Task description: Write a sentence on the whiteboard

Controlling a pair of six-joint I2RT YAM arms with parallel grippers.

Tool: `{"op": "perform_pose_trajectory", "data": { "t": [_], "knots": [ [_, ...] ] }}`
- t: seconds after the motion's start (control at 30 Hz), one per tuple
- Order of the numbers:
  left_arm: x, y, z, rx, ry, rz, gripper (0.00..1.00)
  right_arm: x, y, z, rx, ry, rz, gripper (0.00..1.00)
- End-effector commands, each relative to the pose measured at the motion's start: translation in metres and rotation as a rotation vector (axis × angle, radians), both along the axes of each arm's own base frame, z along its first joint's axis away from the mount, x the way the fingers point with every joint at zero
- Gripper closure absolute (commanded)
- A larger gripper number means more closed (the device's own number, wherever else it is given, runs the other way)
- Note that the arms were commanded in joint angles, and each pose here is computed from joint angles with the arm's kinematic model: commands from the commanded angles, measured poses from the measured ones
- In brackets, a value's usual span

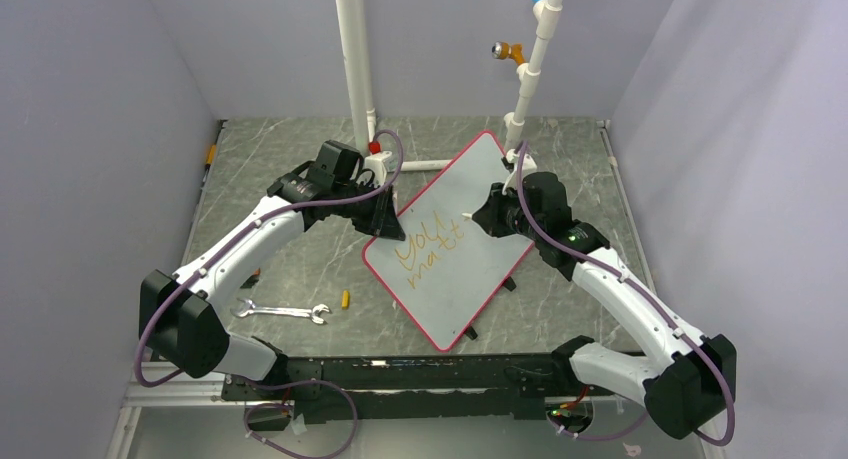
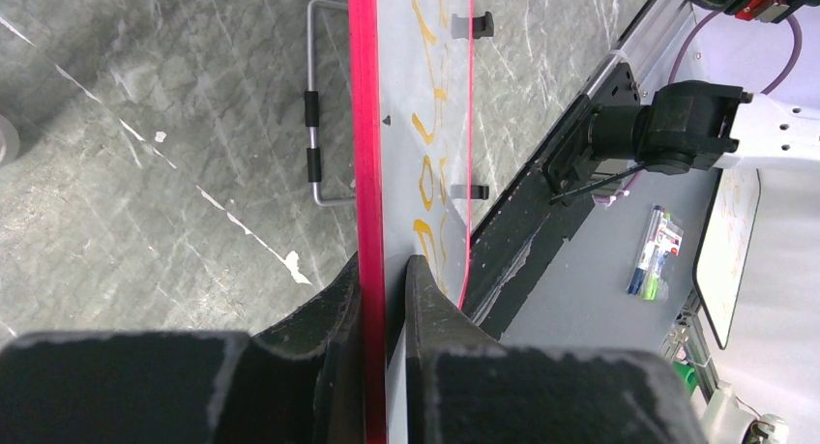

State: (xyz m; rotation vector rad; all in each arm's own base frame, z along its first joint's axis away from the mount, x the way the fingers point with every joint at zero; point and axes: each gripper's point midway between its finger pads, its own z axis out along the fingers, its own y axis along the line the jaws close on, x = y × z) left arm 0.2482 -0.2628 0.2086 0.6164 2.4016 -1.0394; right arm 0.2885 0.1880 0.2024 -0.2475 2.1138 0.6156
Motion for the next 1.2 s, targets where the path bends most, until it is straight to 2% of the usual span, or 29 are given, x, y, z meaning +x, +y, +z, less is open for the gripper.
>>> {"op": "perform_pose_trajectory", "data": {
  "t": [0.0,0.43,0.73,1.0,1.17],
  "knots": [
    [0.034,0.019,0.017,0.066,-0.231,0.065,1.0,0.001,0.013,0.015,0.042,-0.037,0.053,1.0],
    [0.034,0.019,0.018,0.063,-0.233,0.065,1.0,-0.026,-0.002,-0.024,-0.002,0.044,0.044,1.0],
    [0.034,0.019,0.017,0.063,-0.233,0.069,1.0,-0.015,-0.028,-0.036,-0.111,0.049,-0.087,1.0],
    [0.034,0.018,0.016,0.063,-0.231,0.065,1.0,0.006,-0.031,0.001,-0.125,-0.056,-0.119,1.0],
    [0.034,0.019,0.016,0.068,-0.231,0.066,1.0,0.006,-0.023,0.033,-0.058,-0.129,-0.094,1.0]
  ]
}}
